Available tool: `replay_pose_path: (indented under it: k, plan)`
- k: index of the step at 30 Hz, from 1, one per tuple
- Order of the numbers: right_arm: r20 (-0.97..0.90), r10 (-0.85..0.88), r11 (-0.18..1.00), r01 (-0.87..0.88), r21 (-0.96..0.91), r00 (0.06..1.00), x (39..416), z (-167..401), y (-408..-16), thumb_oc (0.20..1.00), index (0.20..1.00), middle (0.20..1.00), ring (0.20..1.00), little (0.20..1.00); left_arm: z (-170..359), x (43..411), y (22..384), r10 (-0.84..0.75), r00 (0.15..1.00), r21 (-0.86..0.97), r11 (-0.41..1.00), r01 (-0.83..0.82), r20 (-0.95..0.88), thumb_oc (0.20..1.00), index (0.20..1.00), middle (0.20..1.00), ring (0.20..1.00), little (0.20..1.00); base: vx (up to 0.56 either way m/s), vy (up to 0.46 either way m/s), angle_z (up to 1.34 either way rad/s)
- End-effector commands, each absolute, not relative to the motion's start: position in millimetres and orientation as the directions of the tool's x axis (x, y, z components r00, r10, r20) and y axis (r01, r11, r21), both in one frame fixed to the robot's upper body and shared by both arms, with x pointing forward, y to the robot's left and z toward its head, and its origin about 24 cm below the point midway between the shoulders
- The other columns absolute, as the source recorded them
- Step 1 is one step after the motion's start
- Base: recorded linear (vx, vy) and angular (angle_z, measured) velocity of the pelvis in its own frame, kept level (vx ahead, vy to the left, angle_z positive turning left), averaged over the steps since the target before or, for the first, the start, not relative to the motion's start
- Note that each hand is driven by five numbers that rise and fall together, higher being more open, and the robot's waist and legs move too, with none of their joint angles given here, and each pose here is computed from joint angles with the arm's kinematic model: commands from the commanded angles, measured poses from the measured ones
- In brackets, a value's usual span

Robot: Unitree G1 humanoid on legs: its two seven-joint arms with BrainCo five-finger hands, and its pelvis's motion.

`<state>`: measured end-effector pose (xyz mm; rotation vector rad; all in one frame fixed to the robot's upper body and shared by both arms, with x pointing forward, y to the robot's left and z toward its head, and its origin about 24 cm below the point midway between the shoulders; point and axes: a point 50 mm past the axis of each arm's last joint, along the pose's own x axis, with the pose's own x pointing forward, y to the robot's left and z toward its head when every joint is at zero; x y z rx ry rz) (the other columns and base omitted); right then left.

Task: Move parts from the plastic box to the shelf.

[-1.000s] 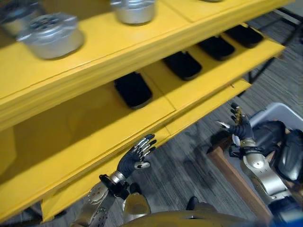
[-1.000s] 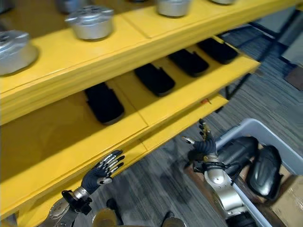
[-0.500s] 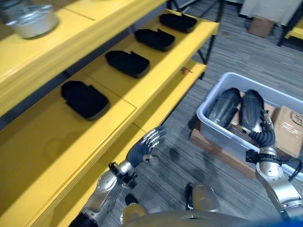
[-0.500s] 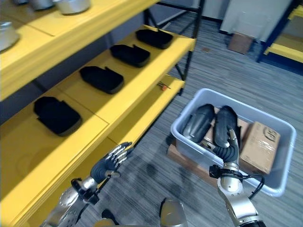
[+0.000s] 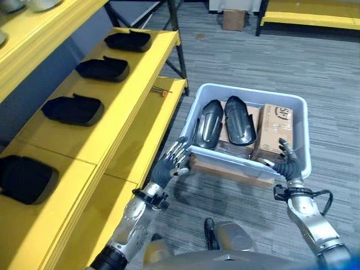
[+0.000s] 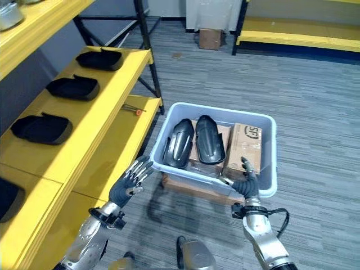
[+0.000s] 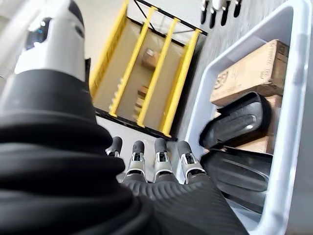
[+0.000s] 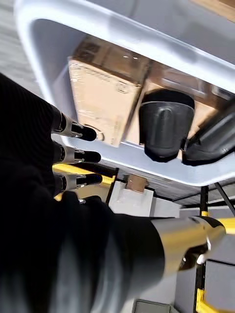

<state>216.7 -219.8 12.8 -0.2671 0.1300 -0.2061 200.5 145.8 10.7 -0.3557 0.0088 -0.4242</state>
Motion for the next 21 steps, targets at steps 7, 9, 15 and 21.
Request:
replay_pose_path:
  k: [7, 9, 15, 21]
  plan:
    - [0.056, -0.222, 0.944, 0.229, -0.237, 0.973, 227.9, 42.8, -220.5, 1.000, 1.000, 1.000, 1.000, 1.000, 7.2, 185.2, 147.4, -0.460, 0.887, -0.215, 0.864, 0.455, 0.028, 1.000, 1.000, 1.000, 1.000, 1.000, 0.13, 0.088, -0.35]
    - [0.051, -0.219, 0.947, 0.225, -0.228, 0.974, 224.0, 43.4, -220.3, 1.000, 1.000, 1.000, 1.000, 1.000, 5.9, 184.6, 151.1, -0.463, 0.886, -0.213, 0.864, 0.456, 0.018, 1.000, 1.000, 1.000, 1.000, 1.000, 0.13, 0.121, -0.62]
    - [0.026, -0.224, 0.953, 0.225, -0.201, 0.974, 222.8, 41.5, -219.6, 1.000, 1.000, 1.000, 1.000, 1.000, 6.4, 187.9, 155.6, -0.450, 0.892, -0.169, 0.877, 0.449, 0.038, 1.000, 1.000, 1.000, 1.000, 1.000, 0.07, 0.108, -0.22]
    - [0.039, -0.158, 0.969, 0.162, -0.189, 0.987, 237.8, 45.2, -203.0, 1.000, 1.000, 1.000, 1.000, 1.000, 4.9, 193.7, 162.9, -0.358, 0.933, -0.140, 0.923, 0.359, 0.034, 1.000, 1.000, 1.000, 1.000, 1.000, 0.00, 0.034, -0.53]
